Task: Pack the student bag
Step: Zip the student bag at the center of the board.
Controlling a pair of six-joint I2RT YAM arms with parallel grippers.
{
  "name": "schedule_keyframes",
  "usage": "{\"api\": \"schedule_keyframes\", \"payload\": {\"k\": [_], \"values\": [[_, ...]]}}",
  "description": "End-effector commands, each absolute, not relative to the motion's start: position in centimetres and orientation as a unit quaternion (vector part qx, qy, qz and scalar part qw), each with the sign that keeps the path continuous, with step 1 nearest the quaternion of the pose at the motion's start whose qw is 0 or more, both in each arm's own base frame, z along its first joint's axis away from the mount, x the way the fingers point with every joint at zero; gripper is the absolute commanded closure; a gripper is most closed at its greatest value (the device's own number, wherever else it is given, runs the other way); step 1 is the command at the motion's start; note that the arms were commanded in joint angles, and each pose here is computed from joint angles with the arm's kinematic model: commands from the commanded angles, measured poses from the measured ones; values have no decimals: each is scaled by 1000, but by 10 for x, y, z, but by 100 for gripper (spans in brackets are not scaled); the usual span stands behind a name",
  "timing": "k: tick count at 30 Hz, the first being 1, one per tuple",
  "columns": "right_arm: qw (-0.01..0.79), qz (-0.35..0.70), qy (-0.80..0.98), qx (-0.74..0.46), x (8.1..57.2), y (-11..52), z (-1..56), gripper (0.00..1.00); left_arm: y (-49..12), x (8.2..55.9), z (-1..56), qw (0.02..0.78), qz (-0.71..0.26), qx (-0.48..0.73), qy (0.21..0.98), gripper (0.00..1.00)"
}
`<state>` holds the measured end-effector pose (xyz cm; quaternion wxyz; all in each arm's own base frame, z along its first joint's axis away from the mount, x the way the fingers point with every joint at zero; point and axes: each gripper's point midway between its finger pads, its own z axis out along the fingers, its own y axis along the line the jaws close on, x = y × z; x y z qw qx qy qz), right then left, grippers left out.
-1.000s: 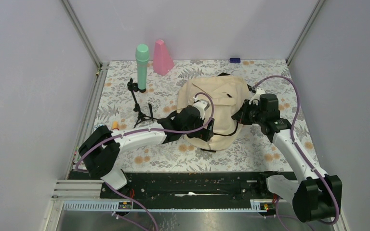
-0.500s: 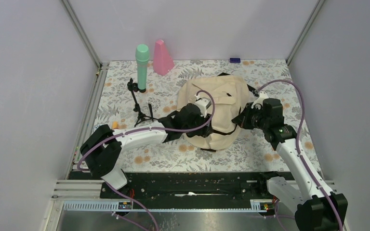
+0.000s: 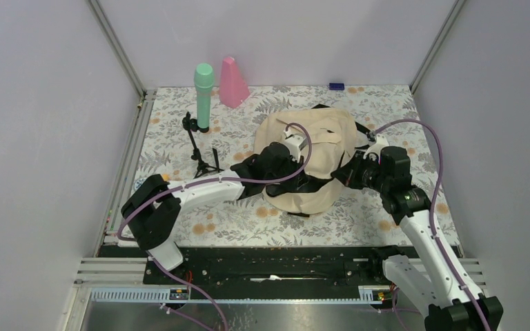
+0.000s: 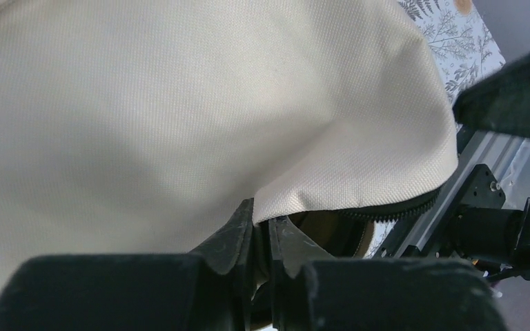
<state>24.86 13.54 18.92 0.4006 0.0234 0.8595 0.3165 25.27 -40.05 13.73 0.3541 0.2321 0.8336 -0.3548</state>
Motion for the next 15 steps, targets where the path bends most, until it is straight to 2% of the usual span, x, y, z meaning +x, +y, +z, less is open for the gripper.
{"api": "schedule_keyframes", "payload": {"k": [1, 9, 15], "values": [[404, 375, 834, 0, 229, 157, 210, 100, -436, 258, 192, 387, -429, 246, 778, 93], [435, 389, 812, -1, 222, 156, 236, 100, -451, 261, 205, 390, -449, 257, 762, 93], [439, 352, 827, 19, 228, 144, 225, 100, -448, 261, 200, 391, -443, 256, 765, 90]]}}
